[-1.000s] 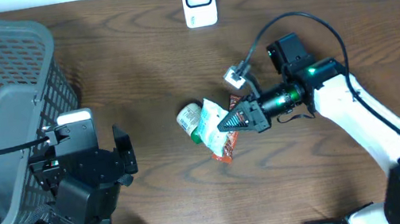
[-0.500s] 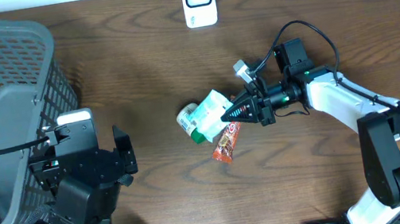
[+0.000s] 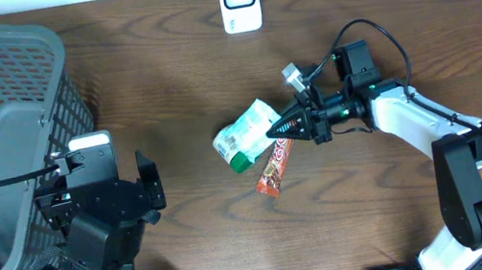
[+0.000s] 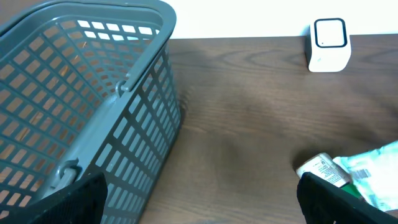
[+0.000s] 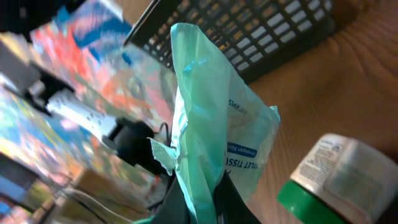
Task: Scan the item barcode
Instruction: 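Lift the tissue pack and carry it up to the white scanner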
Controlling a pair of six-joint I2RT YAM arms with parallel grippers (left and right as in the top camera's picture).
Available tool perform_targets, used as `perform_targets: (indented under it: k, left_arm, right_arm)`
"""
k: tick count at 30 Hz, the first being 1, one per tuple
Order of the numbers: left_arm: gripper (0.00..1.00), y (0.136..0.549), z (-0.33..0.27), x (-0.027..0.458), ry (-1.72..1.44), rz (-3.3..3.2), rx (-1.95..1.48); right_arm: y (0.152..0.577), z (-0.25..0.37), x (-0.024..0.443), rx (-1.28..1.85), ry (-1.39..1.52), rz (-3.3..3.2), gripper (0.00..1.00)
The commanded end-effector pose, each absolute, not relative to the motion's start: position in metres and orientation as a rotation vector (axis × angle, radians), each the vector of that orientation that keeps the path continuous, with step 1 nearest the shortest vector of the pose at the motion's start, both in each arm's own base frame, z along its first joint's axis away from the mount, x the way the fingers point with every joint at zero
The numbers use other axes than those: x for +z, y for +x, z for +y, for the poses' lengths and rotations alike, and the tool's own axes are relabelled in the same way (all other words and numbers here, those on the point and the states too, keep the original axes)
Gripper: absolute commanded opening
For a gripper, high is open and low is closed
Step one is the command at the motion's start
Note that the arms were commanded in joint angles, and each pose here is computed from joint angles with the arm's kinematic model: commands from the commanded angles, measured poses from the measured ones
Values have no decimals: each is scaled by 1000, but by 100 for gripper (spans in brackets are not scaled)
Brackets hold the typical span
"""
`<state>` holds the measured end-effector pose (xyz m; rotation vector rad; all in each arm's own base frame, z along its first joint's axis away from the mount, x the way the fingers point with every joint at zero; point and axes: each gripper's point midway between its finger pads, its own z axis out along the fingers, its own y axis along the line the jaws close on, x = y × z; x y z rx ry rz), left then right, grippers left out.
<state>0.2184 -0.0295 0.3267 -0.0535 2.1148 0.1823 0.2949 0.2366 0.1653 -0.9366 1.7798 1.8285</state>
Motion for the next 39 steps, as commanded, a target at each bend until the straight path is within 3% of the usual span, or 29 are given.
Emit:
perform_targets:
  k: [1, 6, 13, 20, 34, 39]
  left_arm:
    - [98, 218, -26, 330, -71, 2104, 189]
    - [98, 218, -26, 330, -71, 2104, 189]
    - [98, 218, -26, 330, -72, 2104, 188]
    - [98, 218, -26, 330, -71, 2104, 189]
    - [98, 218, -26, 330, -71, 2104, 188]
    - [98, 218, -26, 330, -72, 2104, 188]
  right_arm:
    - [306, 220, 174, 2006, -676, 1945, 1]
    - [322, 199, 174, 2069, -442, 2057, 1]
    - [330, 182, 173, 2054, -361, 2061, 1]
    - [337, 184, 179, 1935, -545, 1942, 1]
    - [426, 194, 260, 1518, -551, 1732, 1]
    - [471, 198, 263, 1241, -451, 1831, 1]
